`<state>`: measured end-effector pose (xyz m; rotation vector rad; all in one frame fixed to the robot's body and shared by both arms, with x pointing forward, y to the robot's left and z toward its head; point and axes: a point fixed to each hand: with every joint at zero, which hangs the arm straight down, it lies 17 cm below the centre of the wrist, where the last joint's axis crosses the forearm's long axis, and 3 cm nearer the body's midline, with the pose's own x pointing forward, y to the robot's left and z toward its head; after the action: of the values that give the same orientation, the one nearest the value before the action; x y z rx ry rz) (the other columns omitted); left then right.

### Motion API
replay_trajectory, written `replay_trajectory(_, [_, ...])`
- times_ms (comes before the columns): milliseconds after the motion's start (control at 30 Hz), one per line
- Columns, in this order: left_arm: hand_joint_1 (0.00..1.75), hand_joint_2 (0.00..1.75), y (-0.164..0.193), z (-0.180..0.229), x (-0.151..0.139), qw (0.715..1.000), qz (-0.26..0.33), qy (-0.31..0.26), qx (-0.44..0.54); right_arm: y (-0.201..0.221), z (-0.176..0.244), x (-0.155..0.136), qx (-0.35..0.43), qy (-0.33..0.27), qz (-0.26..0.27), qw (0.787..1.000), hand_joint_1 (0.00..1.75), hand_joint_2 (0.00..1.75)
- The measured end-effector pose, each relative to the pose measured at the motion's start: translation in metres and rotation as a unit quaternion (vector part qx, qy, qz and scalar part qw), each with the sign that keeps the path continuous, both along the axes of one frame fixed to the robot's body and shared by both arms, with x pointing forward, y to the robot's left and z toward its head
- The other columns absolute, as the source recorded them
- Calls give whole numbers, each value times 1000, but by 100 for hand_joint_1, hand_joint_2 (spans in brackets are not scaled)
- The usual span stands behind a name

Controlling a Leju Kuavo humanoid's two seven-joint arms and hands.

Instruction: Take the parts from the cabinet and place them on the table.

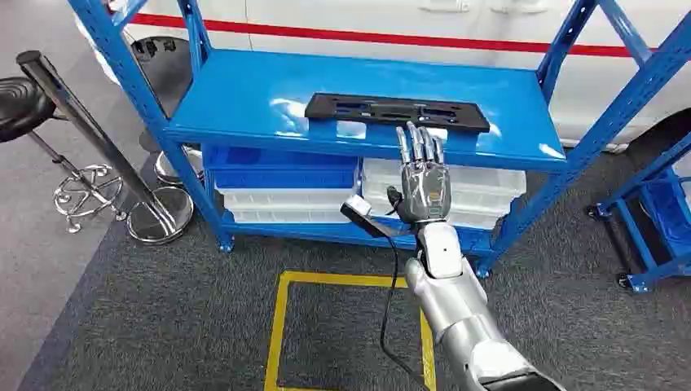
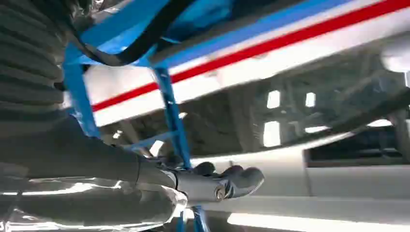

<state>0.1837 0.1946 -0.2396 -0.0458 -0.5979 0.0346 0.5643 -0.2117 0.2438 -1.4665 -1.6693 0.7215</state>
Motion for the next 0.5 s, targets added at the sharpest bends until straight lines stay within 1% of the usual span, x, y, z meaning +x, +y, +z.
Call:
replay_trajectory(67, [0,0,-1,1,2,1000,-5,-3,1,-2,-11,5,-17,17,-8,1000,0,175])
replay_trajectory(167, [0,0,-3,2,5,1000,-17,-7,3,6,-25,10,-43,38,-2,998,0,175])
replay_trajectory(300, [0,0,-5,3,5,1000,-28,-11,3,1,-53,13,-70,72,0,995,0,175])
replay_trajectory(500, [0,0,-5,4,10,999,-29,-16,2,-4,-59,16,-82,82,-3,993,0,175])
